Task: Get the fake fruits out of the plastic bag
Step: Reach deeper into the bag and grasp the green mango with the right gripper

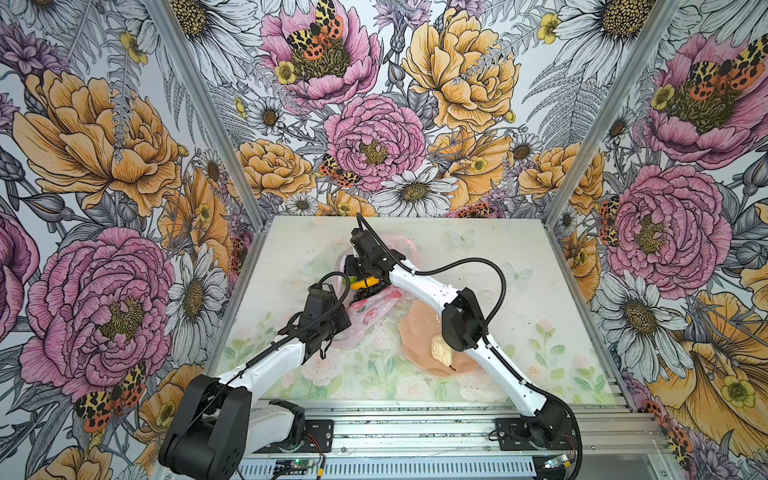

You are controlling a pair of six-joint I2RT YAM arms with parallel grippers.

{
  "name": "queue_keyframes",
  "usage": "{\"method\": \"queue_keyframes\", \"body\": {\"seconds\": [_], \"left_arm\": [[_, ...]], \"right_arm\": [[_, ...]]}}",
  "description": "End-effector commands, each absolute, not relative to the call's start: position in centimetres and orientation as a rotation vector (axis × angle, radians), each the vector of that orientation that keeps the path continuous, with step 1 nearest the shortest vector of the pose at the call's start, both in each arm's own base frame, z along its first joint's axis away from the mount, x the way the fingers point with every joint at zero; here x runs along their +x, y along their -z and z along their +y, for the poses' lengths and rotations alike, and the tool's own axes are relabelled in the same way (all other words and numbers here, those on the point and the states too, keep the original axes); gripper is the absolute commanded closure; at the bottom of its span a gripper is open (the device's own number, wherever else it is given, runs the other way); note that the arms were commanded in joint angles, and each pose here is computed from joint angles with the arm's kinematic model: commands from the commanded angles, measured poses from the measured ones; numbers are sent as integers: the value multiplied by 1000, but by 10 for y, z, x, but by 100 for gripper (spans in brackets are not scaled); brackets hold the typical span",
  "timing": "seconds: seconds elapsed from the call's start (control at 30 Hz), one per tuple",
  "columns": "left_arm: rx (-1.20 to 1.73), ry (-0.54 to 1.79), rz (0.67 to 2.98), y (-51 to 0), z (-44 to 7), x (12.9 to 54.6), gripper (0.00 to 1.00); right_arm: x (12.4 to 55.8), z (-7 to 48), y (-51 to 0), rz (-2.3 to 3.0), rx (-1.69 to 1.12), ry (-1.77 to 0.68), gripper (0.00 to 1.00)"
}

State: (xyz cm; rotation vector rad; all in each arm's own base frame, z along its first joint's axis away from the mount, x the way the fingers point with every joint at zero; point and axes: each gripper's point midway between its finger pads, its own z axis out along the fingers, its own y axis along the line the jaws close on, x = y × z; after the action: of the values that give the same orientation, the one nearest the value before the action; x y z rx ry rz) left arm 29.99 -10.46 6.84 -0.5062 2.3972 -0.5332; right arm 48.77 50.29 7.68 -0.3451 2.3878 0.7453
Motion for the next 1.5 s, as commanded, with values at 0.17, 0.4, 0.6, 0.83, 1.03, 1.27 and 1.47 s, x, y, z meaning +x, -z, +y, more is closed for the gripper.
{"method": "queue_keyframes", "body": {"seconds": [0.17,0.4,0.6,0.83,1.03,1.27,1.47], "left_arm": [[-556,487,2421,-57,-96,300,100],[-615,525,2400,-56,-89,314,100],[-632,545,2368,-63,-85,328,100],[-652,534,2372,-60,-79,334,100],[-689,545,2373,-57,-75,344,100],[-718,557,2362,-59,-69,355,100],[-752,543,2343,-59,-59,360,100]], "right_arm": [[452,502,-25,2550,-379,-656,22],[447,504,-22,2558,-401,-661,31],[445,506,-34,2533,-425,-649,42],[438,507,-56,2511,-453,-654,47],[434,515,-92,2442,-496,-690,47],[426,520,-127,2372,-561,-718,47],[427,513,-147,2333,-564,-703,47]]}}
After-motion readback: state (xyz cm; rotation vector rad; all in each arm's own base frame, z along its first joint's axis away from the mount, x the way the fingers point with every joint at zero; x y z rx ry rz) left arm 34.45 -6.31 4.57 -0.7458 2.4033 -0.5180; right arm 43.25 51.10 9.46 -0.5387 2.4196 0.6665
